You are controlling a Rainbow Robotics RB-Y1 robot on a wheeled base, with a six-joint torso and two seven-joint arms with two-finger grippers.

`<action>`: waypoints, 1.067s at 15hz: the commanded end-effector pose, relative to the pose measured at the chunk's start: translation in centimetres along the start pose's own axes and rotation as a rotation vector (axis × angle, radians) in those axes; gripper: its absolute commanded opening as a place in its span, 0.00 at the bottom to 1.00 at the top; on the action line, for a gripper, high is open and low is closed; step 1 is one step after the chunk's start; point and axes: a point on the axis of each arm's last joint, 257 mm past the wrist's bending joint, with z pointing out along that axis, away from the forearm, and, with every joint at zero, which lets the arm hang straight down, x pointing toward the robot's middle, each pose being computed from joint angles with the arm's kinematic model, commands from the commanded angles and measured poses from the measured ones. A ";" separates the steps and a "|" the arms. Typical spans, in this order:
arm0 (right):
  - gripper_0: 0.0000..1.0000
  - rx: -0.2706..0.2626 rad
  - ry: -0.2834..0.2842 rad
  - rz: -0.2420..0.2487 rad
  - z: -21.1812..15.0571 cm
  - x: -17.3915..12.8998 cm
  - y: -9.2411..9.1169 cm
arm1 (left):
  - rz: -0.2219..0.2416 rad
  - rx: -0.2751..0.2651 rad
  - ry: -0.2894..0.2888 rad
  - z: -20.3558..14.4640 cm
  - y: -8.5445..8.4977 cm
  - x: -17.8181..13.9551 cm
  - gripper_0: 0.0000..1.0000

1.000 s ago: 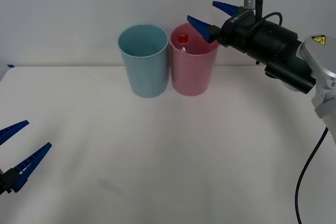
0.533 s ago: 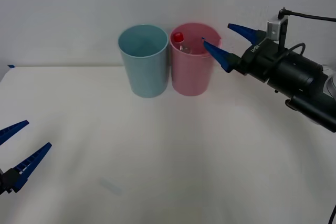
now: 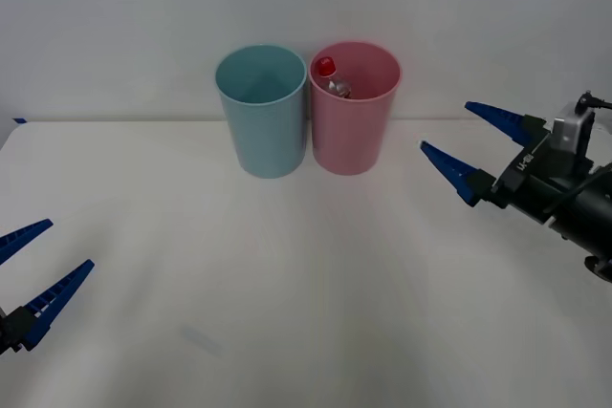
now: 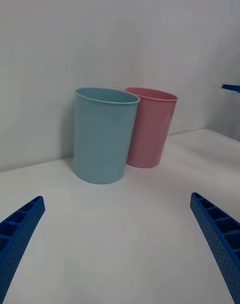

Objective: Grasp the object on the table and drop it into the matching bin: aluminum can to the light blue bin, PET bottle to the pink bin.

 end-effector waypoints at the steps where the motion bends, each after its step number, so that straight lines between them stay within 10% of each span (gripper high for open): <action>1: 1.00 0.011 0.026 -0.066 -3.7 1.3 -0.1 | 0.000 0.000 0.000 0.0 0.0 0.0 1.00; 16: 1.00 0.055 0.136 0.060 -19.0 5.9 2.9 | 0.000 0.000 0.000 0.0 0.0 0.0 1.00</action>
